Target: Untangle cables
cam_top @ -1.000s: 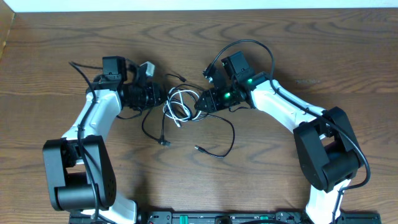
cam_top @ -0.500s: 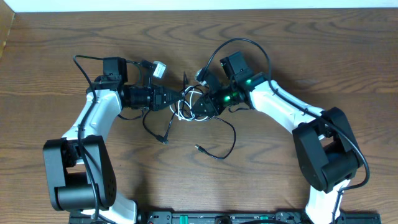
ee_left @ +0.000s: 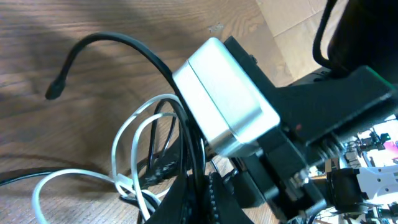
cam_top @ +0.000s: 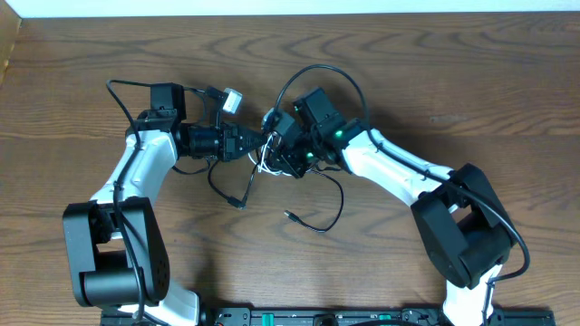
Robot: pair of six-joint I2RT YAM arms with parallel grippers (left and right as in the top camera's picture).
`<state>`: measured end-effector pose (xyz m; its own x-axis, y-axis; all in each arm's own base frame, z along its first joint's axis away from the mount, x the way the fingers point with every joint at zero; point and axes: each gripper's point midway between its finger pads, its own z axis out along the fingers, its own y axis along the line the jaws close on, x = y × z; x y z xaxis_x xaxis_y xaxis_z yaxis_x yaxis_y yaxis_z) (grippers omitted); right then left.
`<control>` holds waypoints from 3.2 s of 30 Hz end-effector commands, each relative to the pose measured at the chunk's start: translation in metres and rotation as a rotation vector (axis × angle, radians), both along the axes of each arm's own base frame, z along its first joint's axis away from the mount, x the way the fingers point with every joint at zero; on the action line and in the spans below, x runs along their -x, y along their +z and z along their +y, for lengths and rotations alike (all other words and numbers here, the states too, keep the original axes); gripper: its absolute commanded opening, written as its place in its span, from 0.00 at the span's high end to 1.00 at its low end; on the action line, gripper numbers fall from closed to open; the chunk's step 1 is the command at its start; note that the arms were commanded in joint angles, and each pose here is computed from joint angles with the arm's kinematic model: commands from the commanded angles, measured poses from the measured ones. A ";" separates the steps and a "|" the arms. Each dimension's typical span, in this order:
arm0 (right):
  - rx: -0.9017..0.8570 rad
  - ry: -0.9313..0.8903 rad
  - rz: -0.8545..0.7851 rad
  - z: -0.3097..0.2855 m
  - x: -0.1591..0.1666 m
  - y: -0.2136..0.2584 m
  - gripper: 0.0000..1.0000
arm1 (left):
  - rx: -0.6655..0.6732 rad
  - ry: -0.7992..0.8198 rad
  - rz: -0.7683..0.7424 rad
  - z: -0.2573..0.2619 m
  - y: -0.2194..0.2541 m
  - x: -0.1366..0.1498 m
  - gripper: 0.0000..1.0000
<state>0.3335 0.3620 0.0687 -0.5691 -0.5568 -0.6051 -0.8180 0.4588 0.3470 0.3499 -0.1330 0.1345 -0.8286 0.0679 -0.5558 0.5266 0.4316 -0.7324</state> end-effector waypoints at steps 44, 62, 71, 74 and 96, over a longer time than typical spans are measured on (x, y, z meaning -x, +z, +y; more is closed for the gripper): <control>-0.005 -0.157 0.249 -0.064 0.001 0.023 0.43 | 0.103 0.324 0.191 0.089 0.005 -0.020 0.93; 0.149 -0.561 0.382 -0.053 0.002 -0.012 0.42 | 0.002 0.658 0.634 0.109 -0.036 -0.024 0.92; 0.084 -0.629 0.409 -0.026 -0.010 -0.034 0.38 | -0.078 0.854 0.776 0.130 -0.057 -0.022 0.92; 0.088 -0.628 0.410 -0.027 -0.011 -0.037 0.42 | -0.083 0.845 0.788 0.129 -0.058 -0.019 0.54; 0.281 -0.642 0.410 -0.211 -0.027 -0.008 0.19 | -0.595 0.830 0.652 0.085 -0.033 0.030 0.51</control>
<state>0.3564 0.1699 0.0658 -0.9824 -0.1094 -0.1515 -0.1620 0.9027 0.3986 0.3235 -0.0279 0.1066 -0.8217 -0.5667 -0.0612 -0.5031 0.7715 -0.3894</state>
